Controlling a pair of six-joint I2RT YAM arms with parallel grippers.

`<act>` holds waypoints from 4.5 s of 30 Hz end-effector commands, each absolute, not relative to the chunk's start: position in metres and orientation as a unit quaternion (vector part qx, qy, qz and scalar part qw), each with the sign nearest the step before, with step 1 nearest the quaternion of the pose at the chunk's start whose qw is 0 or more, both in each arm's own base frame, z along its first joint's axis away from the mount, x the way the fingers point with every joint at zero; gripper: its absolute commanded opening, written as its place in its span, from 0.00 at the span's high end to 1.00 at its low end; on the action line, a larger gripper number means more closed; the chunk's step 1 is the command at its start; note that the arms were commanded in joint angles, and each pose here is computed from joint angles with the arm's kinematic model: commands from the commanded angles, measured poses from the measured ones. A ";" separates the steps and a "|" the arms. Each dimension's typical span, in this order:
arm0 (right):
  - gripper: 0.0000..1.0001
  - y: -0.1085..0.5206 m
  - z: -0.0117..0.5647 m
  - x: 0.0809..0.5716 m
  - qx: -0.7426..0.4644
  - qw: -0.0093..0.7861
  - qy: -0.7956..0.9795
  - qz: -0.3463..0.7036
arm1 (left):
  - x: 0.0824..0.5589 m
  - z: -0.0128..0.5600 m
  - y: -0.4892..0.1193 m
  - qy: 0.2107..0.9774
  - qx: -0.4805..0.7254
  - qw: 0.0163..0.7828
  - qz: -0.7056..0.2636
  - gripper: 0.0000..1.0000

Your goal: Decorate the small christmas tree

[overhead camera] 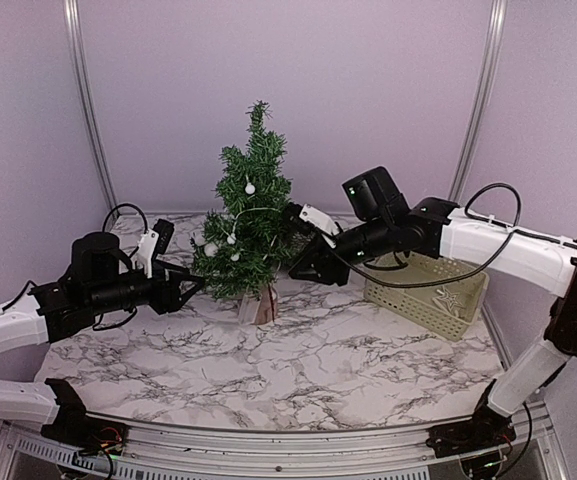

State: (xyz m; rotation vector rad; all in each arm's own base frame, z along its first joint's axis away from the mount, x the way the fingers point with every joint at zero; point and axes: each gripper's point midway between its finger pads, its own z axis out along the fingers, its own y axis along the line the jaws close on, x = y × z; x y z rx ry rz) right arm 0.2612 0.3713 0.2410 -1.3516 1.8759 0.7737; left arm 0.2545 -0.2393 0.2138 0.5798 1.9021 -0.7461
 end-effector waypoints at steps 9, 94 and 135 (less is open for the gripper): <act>0.71 0.220 0.253 0.337 -0.268 0.373 0.848 0.265 | 0.292 0.234 -0.207 0.779 0.145 0.520 -0.320 0.41; 0.91 0.081 0.209 0.418 -0.072 0.311 0.934 0.162 | 0.285 0.315 -0.190 0.719 0.272 0.622 -0.151 0.41; 0.91 0.324 0.173 0.158 -0.206 -0.043 0.890 0.405 | 0.088 0.225 -0.466 0.376 0.836 0.395 -0.061 0.49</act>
